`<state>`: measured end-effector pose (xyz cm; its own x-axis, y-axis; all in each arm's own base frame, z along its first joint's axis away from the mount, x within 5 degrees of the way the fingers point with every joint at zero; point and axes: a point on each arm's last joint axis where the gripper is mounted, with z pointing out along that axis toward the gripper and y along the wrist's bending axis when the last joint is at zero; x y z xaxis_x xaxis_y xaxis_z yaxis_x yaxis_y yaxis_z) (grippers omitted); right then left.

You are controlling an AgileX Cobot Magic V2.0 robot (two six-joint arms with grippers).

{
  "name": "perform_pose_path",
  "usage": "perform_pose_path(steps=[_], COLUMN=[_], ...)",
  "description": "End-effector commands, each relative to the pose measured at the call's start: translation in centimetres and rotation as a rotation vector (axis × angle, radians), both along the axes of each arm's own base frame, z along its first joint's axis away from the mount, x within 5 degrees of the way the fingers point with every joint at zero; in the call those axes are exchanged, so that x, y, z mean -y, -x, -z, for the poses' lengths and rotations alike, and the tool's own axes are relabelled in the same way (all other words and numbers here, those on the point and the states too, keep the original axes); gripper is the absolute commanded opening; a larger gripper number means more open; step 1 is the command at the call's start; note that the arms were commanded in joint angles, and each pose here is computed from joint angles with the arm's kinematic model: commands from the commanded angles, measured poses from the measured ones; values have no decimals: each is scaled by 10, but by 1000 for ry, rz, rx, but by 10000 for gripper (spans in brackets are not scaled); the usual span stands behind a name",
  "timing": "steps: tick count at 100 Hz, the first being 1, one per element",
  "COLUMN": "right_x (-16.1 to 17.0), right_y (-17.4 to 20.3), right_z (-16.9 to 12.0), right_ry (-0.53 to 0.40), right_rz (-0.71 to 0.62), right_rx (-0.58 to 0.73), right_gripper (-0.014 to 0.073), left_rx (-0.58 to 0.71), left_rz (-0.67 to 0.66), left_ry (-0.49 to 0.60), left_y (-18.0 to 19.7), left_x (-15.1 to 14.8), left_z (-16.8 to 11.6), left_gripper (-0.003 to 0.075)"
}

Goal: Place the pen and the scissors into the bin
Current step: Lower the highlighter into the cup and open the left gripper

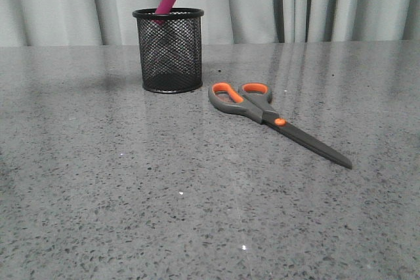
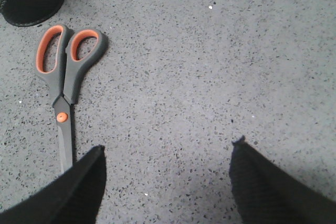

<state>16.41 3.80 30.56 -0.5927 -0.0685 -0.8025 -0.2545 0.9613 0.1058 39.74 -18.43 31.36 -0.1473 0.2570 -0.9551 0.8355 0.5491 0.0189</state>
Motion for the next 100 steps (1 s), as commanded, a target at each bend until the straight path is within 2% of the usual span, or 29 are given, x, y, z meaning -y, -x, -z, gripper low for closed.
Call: perform_pose_path(steps=[1, 11, 15, 21, 26, 31, 38, 43, 45, 57, 72, 81, 90, 100], right_x=[0, 0, 0, 0, 0, 0, 0, 0, 0, 0, 0, 0, -2, -8], right_y=[-4, -4, -4, -4, -4, -4, -4, -4, -4, -4, -4, -3, -2, 0], right_z=[-16, -16, -16, -16, -16, -16, -16, -16, -16, -16, -15, -14, -14, -14], right_ry=[-5, -5, -5, -5, -5, -5, -5, -5, -5, -5, -4, -3, -11, 12], right_rz=[10, 10, 10, 10, 10, 10, 10, 10, 10, 9, 7, 3, -6, -67], right_rx=[92, 92, 92, 92, 92, 92, 92, 92, 92, 91, 82, 72, 60, 50], right_gripper=[452, 452, 452, 452, 452, 452, 452, 452, 452, 452, 452, 452, 452, 452], left_rx=[68, 67, 71, 79, 93, 119, 170, 218, 238, 338, 407, 387, 329, 256], left_rz=[16, 16, 15, 22, 23, 27, 31, 29, 28, -18, -143, -239, -314, -399], left_ry=[50, 54, 57, 60, 62, 51, 26, -3, -11, -64, -37, 23, 52, 33], left_y=[11, 11, 12, 15, 18, 23, 32, 40, 44, 66, 98, 116, 131, 148], left_x=[2, 2, 2, 2, 1, -1, -5, -9, -11, -29, -60, -81, -104, -125], left_z=[-33, -33, -35, -39, -45, -52, -67, -79, -85, -116, -160, -173, -166, -137], left_gripper=[262, 414, 440, 436, 402, 330, 174, 13, -24, -20, -20, -20, -20, -20])
